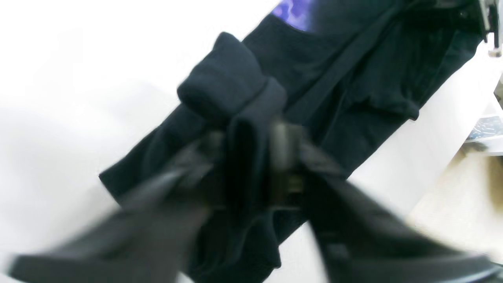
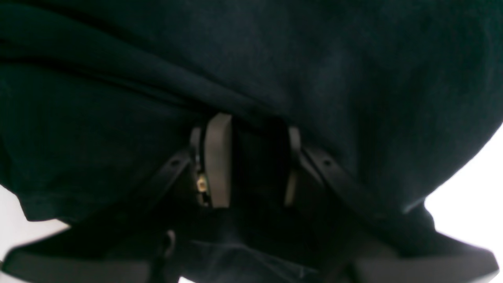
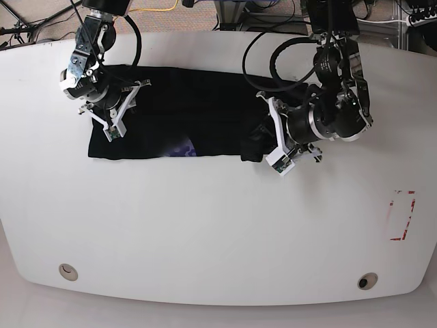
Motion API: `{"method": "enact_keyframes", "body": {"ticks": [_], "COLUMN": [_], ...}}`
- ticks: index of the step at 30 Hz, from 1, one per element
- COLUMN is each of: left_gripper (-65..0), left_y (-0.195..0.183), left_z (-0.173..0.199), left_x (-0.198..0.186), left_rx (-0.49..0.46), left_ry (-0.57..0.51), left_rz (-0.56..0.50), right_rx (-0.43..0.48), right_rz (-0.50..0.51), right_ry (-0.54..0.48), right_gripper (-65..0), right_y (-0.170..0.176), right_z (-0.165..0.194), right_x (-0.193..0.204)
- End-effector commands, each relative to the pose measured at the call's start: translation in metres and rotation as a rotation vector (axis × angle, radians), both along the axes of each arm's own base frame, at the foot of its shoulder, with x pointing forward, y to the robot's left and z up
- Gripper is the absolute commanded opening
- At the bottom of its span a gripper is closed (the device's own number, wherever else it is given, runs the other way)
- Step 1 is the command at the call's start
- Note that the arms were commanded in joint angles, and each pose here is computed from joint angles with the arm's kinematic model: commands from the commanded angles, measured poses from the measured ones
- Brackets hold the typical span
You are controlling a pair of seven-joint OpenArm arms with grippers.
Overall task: Fold the T-shirt properly
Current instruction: 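Carry the strip end with the left gripper toward the right gripper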
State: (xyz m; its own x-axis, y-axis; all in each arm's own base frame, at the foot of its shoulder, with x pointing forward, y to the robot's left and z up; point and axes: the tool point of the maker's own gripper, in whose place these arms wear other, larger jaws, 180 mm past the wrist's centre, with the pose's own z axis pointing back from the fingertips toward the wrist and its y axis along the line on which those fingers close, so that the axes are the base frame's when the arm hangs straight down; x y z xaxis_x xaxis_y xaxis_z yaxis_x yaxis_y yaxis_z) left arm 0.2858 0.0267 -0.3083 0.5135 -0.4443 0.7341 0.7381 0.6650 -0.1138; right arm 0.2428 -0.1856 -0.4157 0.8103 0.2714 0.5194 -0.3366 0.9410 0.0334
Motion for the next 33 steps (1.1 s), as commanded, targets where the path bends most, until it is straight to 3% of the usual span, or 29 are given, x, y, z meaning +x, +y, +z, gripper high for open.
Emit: {"method": "enact_keyframes", "body": {"ticks": [1, 5, 10, 14, 20, 24, 29, 33], "left_gripper": [-32.8, -21.2, -20.6, -21.0, -26.4, -28.9, -35.3, -43.8], "left_y": [-0.014, -0.031, -0.055, -0.047, 0.001, 0.045, 0.072, 0.070], "left_z": [0.015, 0.019, 0.032, 0.038, 0.042, 0.029, 0.016, 0.007], "left_x": [0.003, -0.002, -0.011, -0.004, 0.022, 0.031, 0.032, 0.024], "left_rx": [-0.042, -0.059, -0.154, -0.192, -0.168, -0.031, 0.092, 0.110], "left_ry": [-0.046, -0.055, -0.058, -0.065, -0.099, -0.098, -0.083, -0.059], "left_rz": [-0.034, -0.095, -0.158, -0.117, 0.041, 0.137, 0.184, 0.170], "right_rx": [-0.022, -0.022, -0.022, -0.020, -0.021, -0.028, -0.037, -0.040], "right_rz": [0.004, 0.004, 0.004, 0.004, 0.004, 0.006, 0.010, 0.012], "right_ry": [-0.010, -0.013, -0.013, -0.015, -0.016, -0.035, -0.065, -0.085], "right_gripper": [-47.7, -47.7, -47.7, -47.7, -47.7, -47.7, -47.7, -47.7], "right_y": [-0.004, -0.004, -0.004, -0.004, -0.004, -0.004, -0.004, -0.003], "right_z": [0.005, 0.005, 0.005, 0.006, 0.006, 0.012, 0.021, 0.027], "right_x": [0.003, 0.004, 0.004, 0.005, 0.005, 0.008, 0.012, 0.015]}}
